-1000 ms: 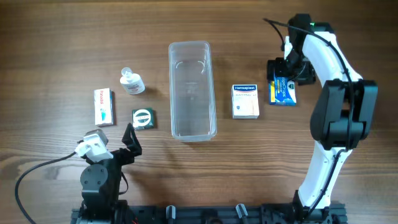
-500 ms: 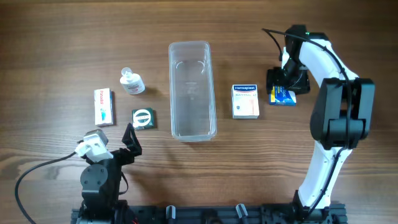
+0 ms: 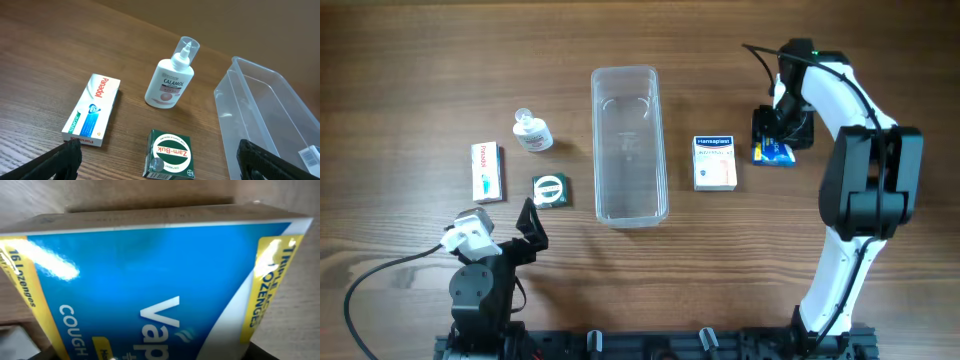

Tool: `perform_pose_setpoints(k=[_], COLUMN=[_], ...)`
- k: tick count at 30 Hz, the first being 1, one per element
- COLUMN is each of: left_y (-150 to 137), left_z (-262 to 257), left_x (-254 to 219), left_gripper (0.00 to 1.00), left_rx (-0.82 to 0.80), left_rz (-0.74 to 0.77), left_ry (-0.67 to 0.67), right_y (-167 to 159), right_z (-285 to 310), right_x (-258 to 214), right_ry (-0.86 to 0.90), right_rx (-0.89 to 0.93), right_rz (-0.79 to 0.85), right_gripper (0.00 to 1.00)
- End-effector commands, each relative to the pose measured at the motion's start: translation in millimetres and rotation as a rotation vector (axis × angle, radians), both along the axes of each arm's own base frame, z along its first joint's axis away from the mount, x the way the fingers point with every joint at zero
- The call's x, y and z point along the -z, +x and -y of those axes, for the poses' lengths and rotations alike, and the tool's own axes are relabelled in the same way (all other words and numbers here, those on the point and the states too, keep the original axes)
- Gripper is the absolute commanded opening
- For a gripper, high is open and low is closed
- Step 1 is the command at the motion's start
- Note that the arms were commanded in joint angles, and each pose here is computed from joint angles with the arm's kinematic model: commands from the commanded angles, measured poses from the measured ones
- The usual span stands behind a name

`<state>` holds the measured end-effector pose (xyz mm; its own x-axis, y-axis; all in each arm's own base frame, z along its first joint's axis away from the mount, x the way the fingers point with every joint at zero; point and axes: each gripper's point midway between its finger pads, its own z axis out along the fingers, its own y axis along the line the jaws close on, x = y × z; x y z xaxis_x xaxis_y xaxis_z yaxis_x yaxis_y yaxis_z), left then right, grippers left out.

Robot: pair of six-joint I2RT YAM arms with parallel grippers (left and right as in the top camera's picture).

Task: Pack container
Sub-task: 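Lower the right gripper and grasp the VapoDrops box, then carry the VapoDrops box left over the clear container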

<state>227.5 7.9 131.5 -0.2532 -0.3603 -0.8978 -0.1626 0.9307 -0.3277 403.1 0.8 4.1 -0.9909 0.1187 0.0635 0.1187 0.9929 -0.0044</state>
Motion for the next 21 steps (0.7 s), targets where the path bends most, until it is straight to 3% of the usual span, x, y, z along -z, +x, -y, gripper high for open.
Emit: perform_pose_setpoints(k=[1,7,11,14,21], left_y=[0,0,0,0,0], left_z=[-1,-1,-1,-1,-1], left_x=[0,0,0,0,0], left_gripper=[1.00,1.00,1.00,1.00,1.00], left_rx=[0.003,0.003,0.003,0.003,0.003], left_rz=[0.005,0.005,0.005,0.005,0.004], left_ry=[0.018,0.018,0.018,0.018,0.018], right_y=[32,69,76,72,36], right_z=[-15,-68,-120,-181,-277], right_x=[-19,-66,-92,-115,-132], right_ry=[0.081,0.196,0.227,0.297,0.424], right_rx=[0.015,-0.083,-0.189,-0.283,-0.295], right_rz=[0.089,0.231,0.289,0.336,0.304], right_gripper=[0.64,0.61,0.61,0.61,0.62])
